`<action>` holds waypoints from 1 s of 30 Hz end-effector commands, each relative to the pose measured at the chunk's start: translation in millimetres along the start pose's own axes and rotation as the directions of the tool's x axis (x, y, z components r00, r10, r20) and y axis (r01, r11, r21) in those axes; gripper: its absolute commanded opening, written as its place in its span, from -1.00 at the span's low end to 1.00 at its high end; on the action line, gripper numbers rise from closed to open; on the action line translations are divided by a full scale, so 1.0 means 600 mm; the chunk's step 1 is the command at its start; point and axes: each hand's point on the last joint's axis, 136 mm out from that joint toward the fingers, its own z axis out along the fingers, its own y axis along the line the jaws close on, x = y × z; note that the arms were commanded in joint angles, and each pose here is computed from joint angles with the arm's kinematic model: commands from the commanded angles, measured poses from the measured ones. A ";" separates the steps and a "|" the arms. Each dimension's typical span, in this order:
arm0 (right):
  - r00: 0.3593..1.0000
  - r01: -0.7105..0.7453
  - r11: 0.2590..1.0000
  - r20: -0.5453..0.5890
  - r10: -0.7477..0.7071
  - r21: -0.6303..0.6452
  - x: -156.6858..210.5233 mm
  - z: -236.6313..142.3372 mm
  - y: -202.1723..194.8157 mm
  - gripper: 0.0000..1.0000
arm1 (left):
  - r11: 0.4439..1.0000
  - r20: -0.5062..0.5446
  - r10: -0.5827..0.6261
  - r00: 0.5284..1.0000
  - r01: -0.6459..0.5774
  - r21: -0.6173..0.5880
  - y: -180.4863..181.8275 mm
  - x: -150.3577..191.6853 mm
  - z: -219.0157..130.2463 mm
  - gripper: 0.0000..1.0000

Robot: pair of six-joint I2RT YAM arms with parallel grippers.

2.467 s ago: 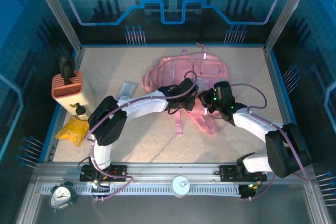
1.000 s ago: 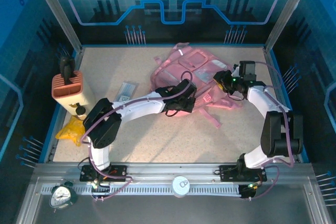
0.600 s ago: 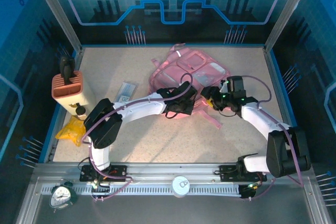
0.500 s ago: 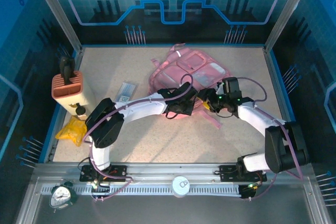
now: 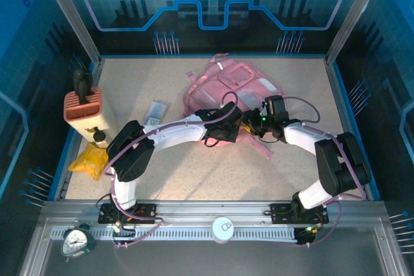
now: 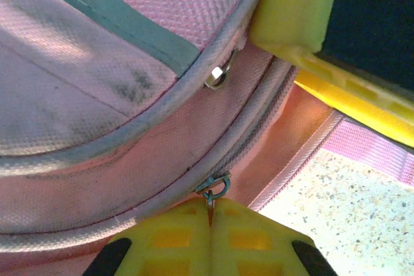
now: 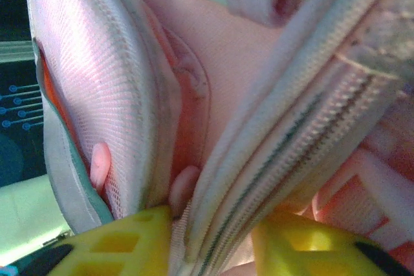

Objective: Pack the student bag

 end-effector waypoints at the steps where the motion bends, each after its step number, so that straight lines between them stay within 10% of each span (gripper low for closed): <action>1: 0.999 0.006 1.000 0.040 -0.006 -0.016 -0.011 0.006 0.009 -0.46 | 0.998 -0.029 -0.010 1.000 0.008 -0.069 0.024 0.013 0.010 -0.85; 9: 0.998 0.023 0.999 0.062 -0.021 -0.027 -0.009 -0.009 0.018 -0.98 | 0.995 -0.070 -0.021 0.997 0.014 -0.096 0.040 0.027 0.047 -0.61; 30: 0.991 0.069 0.995 0.116 -0.060 -0.067 -0.040 -0.082 0.038 -1.00 | 0.984 0.029 0.028 0.999 -0.022 -0.177 0.152 0.001 -0.061 -1.00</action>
